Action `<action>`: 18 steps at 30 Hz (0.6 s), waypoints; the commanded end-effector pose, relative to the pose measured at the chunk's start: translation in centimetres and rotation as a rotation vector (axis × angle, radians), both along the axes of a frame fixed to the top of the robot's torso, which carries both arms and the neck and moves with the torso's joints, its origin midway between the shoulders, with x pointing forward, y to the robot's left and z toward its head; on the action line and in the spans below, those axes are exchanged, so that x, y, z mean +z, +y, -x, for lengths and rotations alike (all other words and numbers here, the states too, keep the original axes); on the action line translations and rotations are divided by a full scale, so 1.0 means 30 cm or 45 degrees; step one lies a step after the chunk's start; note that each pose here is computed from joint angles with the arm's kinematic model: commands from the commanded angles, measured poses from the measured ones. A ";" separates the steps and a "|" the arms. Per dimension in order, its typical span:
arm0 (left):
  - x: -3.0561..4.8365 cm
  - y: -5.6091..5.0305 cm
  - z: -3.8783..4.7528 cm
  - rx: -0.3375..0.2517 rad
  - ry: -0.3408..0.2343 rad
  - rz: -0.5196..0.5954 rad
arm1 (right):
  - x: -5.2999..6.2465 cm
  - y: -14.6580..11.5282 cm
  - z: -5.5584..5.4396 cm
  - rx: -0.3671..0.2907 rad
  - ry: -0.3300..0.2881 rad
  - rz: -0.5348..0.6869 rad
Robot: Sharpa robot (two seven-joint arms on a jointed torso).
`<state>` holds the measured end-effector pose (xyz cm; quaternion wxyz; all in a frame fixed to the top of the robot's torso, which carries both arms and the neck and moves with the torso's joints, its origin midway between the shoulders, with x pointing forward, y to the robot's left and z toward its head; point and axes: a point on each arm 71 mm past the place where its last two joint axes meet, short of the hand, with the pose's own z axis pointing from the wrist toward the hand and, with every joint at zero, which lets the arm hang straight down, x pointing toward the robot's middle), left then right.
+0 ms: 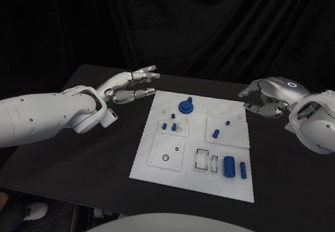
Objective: Assemble the parts on the task board
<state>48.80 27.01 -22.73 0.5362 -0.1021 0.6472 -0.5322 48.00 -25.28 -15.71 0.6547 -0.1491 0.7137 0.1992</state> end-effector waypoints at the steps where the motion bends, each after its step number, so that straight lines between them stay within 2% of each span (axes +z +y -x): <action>1: 0.014 0.002 0.014 -0.072 0.146 0.431 | -0.029 0.010 0.009 0.049 -0.014 0.123; 4: 0.009 0.003 0.021 -0.058 0.201 0.534 | -0.053 0.015 0.016 0.050 0.001 0.156; 8: 0.006 0.001 0.034 -0.057 0.236 0.605 | -0.078 0.015 0.024 0.051 0.023 0.178; 18: 0.007 -0.007 0.068 -0.078 0.268 0.671 | -0.121 0.004 0.034 0.049 0.047 0.189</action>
